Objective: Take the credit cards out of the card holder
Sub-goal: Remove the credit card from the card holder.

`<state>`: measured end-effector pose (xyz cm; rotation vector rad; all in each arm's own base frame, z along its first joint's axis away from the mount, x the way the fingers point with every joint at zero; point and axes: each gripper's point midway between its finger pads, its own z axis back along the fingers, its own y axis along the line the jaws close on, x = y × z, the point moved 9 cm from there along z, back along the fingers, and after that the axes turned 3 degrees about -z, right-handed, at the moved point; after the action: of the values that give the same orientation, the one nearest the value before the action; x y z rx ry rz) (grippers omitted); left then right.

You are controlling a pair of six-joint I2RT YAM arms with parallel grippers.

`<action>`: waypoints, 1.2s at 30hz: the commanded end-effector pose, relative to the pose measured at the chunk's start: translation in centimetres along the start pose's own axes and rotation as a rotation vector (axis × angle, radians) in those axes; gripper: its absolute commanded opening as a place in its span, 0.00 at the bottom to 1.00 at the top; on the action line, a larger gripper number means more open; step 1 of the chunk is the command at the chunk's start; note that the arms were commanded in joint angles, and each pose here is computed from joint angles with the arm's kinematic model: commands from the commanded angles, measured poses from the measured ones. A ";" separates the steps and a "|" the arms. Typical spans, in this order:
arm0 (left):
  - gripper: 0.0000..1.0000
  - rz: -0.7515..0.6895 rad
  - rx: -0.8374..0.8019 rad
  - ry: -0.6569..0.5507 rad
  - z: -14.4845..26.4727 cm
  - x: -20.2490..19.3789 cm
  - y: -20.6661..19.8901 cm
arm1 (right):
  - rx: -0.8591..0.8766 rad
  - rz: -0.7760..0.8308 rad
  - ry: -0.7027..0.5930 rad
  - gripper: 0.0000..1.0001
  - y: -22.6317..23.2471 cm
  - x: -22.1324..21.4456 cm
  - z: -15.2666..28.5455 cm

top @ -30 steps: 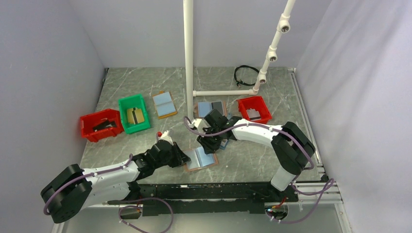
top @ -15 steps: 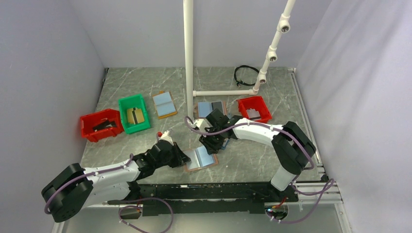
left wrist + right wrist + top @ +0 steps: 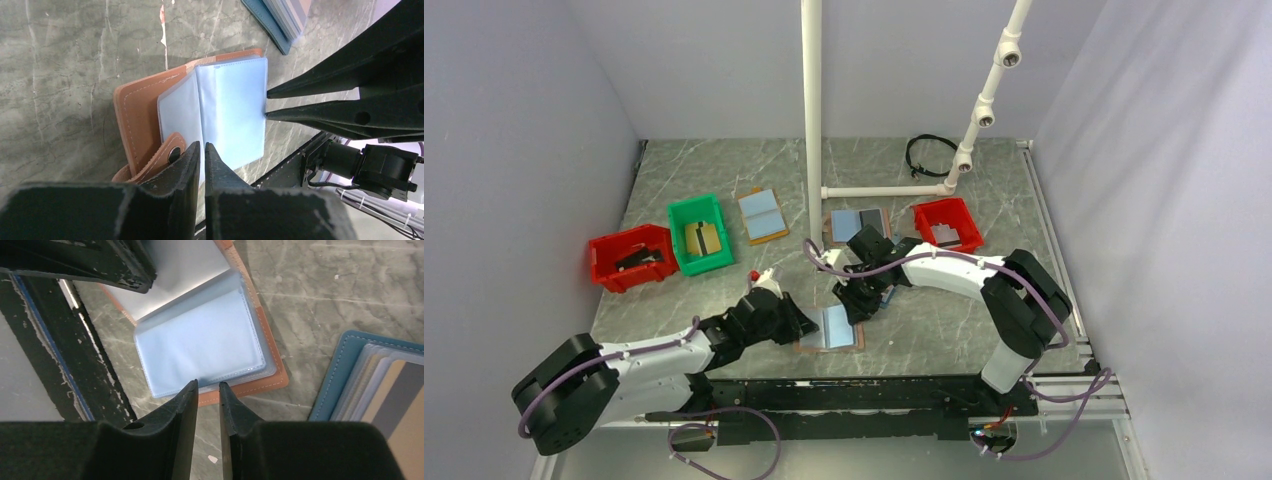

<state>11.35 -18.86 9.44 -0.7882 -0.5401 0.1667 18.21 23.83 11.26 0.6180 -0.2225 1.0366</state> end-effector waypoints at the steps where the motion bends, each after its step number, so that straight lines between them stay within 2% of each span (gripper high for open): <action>1: 0.14 -0.020 -0.059 -0.009 -0.2 0.5 -1.3 | 0.084 0.012 -0.060 0.24 1.3 1.7 1.0; 5: 0.17 -0.026 -0.080 0.005 -0.4 0.5 -1.6 | 0.115 -0.019 -0.056 0.24 1.4 1.8 0.6; 7: 0.22 -0.028 -0.093 0.016 -0.5 0.4 -1.7 | 0.131 -0.046 -0.062 0.24 1.3 1.8 0.4; 15: 0.55 -0.044 -0.117 0.025 0.2 0.3 -1.8 | 0.159 -0.131 -0.093 0.23 0.7 2.3 -0.4; 19: 0.64 -0.073 -0.116 0.022 1.0 0.3 -1.8 | 0.190 -0.188 -0.130 0.22 0.1 2.5 0.1; 24: 0.66 -0.109 -0.078 0.050 1.3 0.1 -1.4 | 0.257 -0.227 -0.157 0.21 0.1 2.7 0.5; 29: 0.74 -0.128 -0.057 0.076 0.7 -0.1 -1.4 | 0.271 -0.241 -0.152 0.22 0.0 2.7 0.3; 33: 0.77 -0.150 -0.048 0.075 0.2 -0.1 -2.0 | 0.219 -0.248 -0.143 0.22 -0.5 2.5 0.0; 36: 0.77 -0.155 0.019 0.090 -0.4 -0.2 -2.2 | 0.184 -0.260 -0.141 0.22 -0.9 2.4 -0.1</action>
<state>10.69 -19.74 10.13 -0.7754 -0.4983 0.0158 19.31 24.92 11.84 0.8834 -0.1191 0.7756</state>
